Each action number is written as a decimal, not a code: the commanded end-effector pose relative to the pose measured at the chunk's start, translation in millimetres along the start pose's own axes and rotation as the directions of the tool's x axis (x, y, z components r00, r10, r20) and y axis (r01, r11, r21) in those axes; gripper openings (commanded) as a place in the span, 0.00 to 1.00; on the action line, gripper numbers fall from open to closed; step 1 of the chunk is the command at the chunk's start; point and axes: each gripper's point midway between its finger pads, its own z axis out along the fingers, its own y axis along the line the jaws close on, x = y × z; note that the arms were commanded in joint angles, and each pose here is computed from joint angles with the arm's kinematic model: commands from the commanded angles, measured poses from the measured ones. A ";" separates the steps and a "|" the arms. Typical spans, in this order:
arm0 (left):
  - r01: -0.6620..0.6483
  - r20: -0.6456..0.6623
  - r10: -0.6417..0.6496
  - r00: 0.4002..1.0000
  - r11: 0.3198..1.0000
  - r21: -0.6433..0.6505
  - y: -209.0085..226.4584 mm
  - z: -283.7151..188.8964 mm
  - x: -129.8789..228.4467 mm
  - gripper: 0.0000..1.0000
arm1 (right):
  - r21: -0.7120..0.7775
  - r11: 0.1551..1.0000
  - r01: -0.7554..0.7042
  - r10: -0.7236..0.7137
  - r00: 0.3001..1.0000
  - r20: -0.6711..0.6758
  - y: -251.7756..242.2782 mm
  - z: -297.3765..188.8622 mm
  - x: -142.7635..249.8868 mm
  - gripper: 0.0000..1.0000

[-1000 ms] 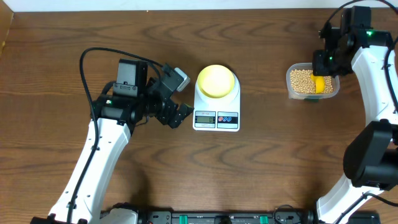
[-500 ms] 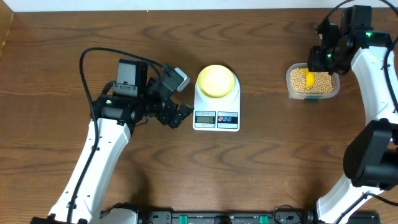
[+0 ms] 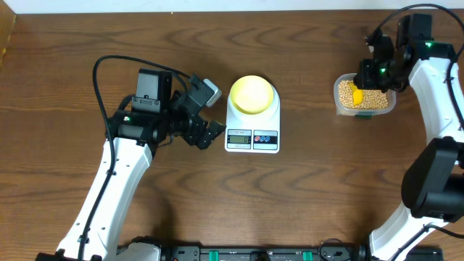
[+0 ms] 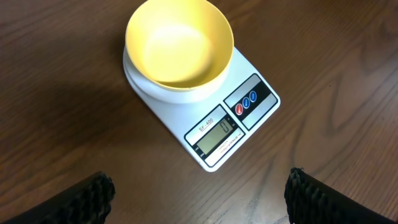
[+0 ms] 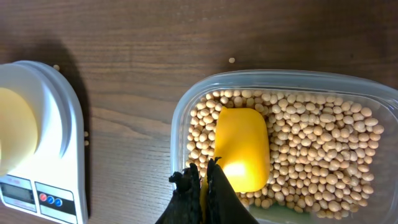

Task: Scoop item into bowl and weigh 50g on scale
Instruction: 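Drag the scoop through the soybeans and lift it out full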

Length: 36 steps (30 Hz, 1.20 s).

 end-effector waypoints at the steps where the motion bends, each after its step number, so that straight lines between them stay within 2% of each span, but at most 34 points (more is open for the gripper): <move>1: -0.025 0.024 0.025 0.999 1.000 0.009 -3.0 -4.9 -6.3 0.90 | -0.050 0.998 -0.034 0.033 0.999 -0.020 2.5 3.7 7.8 0.01; 20: -0.025 0.024 0.025 0.999 1.000 0.009 -3.0 -4.9 -6.3 0.90 | -0.229 0.960 -0.160 0.174 0.984 0.045 -23.6 -21.6 1.1 0.01; 28: -0.025 0.024 0.025 0.999 1.000 0.009 -3.0 -4.9 -6.3 0.90 | -0.224 0.952 -0.207 0.227 0.972 0.068 -46.8 -30.5 1.7 0.01; 36: -0.025 0.024 0.025 0.999 1.000 0.009 -3.0 -4.9 -6.3 0.90 | -0.292 0.931 -0.218 0.258 0.960 0.109 -53.1 -41.2 -4.7 0.01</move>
